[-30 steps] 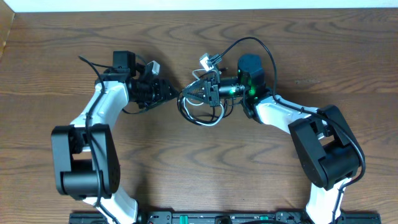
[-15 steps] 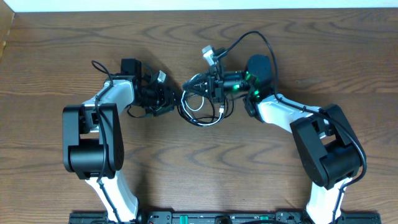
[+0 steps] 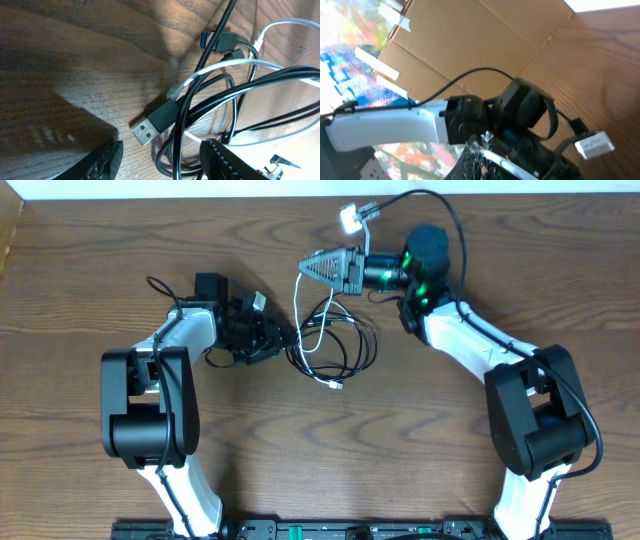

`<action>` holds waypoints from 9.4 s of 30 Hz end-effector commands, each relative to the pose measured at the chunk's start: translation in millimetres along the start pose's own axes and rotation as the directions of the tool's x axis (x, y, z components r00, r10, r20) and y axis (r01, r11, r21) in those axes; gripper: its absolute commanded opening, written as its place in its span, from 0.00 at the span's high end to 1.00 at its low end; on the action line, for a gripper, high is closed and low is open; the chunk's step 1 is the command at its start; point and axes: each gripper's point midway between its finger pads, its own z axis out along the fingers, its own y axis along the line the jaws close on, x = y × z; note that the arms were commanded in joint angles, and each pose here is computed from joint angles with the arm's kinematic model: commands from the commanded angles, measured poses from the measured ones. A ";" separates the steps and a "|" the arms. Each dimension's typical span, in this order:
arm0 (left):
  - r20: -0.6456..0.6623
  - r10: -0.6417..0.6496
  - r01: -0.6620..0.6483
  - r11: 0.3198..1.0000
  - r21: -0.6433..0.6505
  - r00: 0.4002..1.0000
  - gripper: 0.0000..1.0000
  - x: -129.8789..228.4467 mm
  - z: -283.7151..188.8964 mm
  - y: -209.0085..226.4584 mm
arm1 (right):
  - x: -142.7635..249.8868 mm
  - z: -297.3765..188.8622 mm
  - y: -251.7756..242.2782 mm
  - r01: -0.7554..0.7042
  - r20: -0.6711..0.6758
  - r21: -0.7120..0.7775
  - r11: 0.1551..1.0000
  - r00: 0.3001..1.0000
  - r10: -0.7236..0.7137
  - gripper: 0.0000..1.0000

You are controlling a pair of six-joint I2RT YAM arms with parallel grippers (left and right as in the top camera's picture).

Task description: Untangle cables

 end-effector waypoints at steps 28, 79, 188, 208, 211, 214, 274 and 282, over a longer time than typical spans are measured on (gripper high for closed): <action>0.046 0.023 -0.016 0.990 -0.137 0.999 0.92 -8.3 -2.4 14.6 | -81.3 -69.5 108.2 0.360 -0.015 0.561 0.745 0.904 -0.426 0.99; 0.053 -0.010 0.017 0.990 -0.138 0.999 0.91 -9.0 -4.8 17.6 | 102.7 38.5 -150.1 -0.558 0.040 0.517 0.649 0.774 0.632 0.51; 0.247 0.305 -0.392 0.676 0.624 0.920 0.93 5.4 -86.7 -77.9 | -26.2 -67.8 192.0 0.684 -0.181 0.118 0.720 0.728 -0.661 0.99; 0.201 0.342 -0.394 0.723 0.567 0.918 0.93 10.1 -69.2 -74.6 | -153.7 -93.8 252.7 0.687 0.235 0.458 0.565 0.519 -0.822 0.99; 0.206 0.347 -0.400 0.724 0.562 0.915 0.93 9.2 -68.8 -74.0 | -172.8 -106.5 257.1 0.628 0.299 0.540 0.560 0.478 -0.826 0.99; 0.184 0.339 -0.384 0.766 0.515 0.923 0.92 5.3 -62.5 -65.5 | -181.2 -113.0 278.1 0.647 0.345 0.557 0.521 0.390 -0.854 0.99; 0.080 0.067 -0.077 0.987 0.141 0.995 0.35 -17.5 -37.2 2.3 | -181.1 -179.3 199.3 0.157 0.315 0.852 0.499 0.606 -0.730 0.99; 0.080 0.067 -0.077 0.987 0.141 0.995 0.35 -17.5 -37.2 2.3 | -133.0 -246.1 115.5 -0.035 0.141 0.980 0.194 0.813 -0.565 0.99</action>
